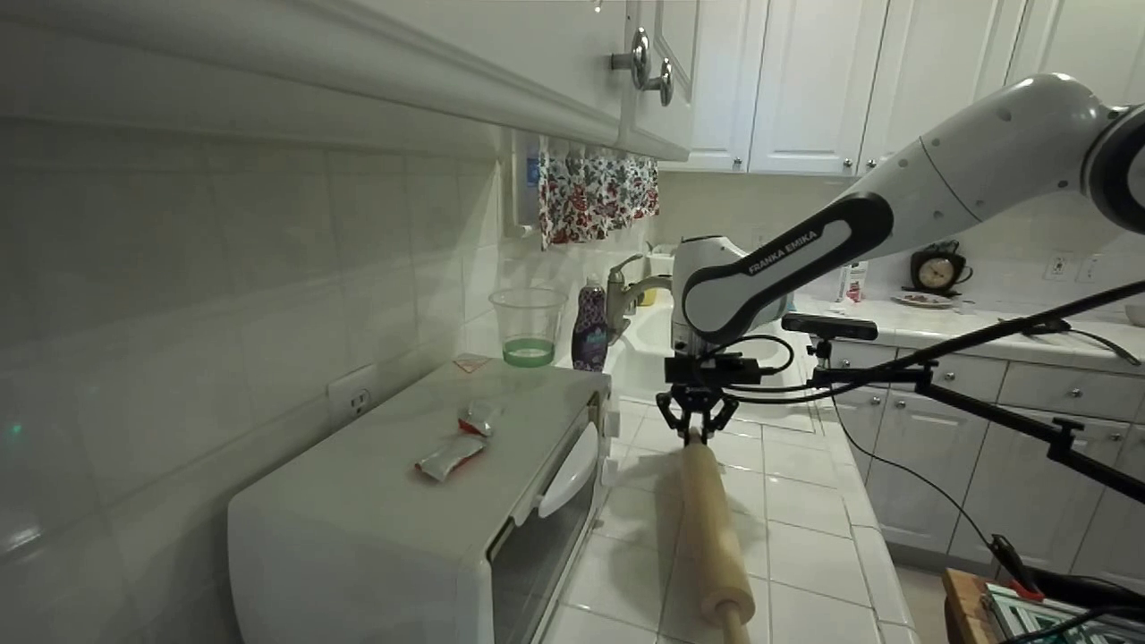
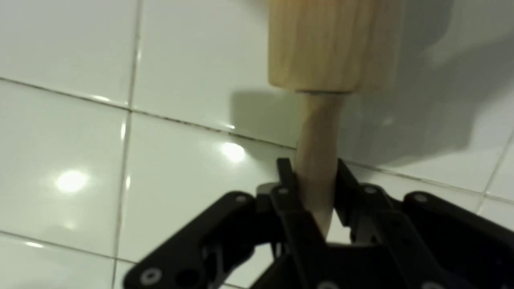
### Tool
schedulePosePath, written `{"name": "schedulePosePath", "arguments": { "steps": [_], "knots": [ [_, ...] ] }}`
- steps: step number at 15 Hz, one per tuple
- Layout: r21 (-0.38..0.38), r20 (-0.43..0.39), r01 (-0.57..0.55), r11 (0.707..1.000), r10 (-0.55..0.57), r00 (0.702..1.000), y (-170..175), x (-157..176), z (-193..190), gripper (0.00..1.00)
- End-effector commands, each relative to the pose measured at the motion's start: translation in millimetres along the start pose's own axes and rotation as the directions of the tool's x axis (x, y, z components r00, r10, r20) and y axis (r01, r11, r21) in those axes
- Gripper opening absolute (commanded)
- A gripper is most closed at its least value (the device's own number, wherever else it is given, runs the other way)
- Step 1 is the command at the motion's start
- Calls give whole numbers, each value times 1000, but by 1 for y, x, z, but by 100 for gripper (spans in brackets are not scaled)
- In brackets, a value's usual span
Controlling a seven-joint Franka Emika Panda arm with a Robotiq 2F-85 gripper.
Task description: Roll the rolling pin
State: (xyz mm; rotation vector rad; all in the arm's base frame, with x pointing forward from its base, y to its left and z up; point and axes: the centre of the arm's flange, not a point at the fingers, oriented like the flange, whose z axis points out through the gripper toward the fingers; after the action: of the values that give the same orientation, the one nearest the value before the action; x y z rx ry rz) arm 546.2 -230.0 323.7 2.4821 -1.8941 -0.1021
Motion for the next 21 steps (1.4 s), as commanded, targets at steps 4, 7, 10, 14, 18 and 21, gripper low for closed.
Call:
{"name": "schedulePosePath", "arguments": {
  "steps": [4,7,10,14,18,21],
  "knots": [
    [-15,4,58,998,-58,998,69,-6,-5,7],
    [-28,-5,61,998,-62,998,96,-6,-5,7],
    [-29,-27,52,998,-53,998,121,-5,-5,7],
    [-23,-46,38,999,-39,998,146,-5,2,7],
    [-36,-40,36,999,-38,998,159,-4,10,7],
    [-28,-45,36,999,-38,998,151,-4,9,7]
  ]
}}
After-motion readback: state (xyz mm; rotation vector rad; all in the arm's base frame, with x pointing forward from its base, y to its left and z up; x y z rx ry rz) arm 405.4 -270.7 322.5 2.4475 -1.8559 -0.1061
